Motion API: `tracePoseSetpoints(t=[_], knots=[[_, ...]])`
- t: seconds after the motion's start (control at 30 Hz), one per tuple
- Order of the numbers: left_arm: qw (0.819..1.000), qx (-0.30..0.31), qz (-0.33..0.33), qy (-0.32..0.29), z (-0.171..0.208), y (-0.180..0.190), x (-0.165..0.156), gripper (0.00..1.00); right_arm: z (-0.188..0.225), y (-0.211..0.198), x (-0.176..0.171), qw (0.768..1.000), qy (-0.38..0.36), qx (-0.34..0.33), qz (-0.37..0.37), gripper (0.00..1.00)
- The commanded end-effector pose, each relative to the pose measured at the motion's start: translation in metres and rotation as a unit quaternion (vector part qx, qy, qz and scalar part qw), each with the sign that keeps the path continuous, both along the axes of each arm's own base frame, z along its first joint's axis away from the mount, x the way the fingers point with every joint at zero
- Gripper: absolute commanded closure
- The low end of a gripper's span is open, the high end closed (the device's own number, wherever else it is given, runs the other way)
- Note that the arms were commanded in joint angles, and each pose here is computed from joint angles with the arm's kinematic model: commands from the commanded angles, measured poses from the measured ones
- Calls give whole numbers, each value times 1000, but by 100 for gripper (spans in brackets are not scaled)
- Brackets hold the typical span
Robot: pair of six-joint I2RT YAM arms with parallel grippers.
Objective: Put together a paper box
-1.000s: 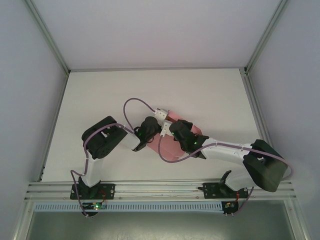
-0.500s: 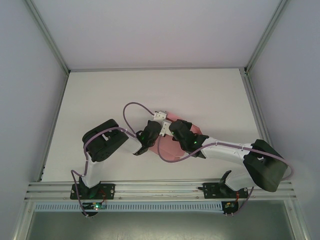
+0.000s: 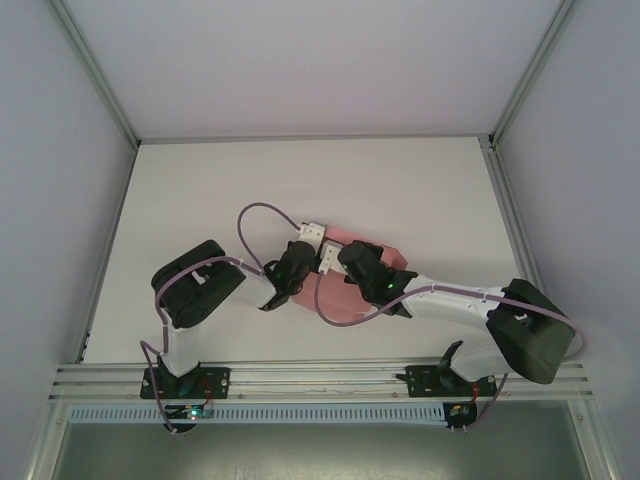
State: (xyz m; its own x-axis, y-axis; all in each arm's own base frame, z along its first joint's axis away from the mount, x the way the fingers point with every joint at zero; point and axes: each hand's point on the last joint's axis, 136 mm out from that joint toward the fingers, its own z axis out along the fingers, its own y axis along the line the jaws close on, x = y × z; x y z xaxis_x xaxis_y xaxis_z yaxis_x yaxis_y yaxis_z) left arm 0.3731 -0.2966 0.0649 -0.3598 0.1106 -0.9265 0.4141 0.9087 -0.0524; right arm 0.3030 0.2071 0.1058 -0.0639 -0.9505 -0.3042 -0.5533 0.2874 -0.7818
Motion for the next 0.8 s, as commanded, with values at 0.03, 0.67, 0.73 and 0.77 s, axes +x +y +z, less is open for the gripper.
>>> tracePoseSetpoints(t=[0.03,0.67,0.73,0.77], knots=[[1000,-25,4,-7,26,9,6,61,-46,-28,-22,994,75,-74,-8,100],[999,1,-37,5,7,-13,16,90,-31,-17,-19,997,71,-35,6,100],[999,-1,-43,-3,12,-15,16,100,-30,-18,-17,997,72,-30,0,100],[999,1,-46,-10,17,-16,16,100,-28,-17,-16,997,69,-25,-4,100]])
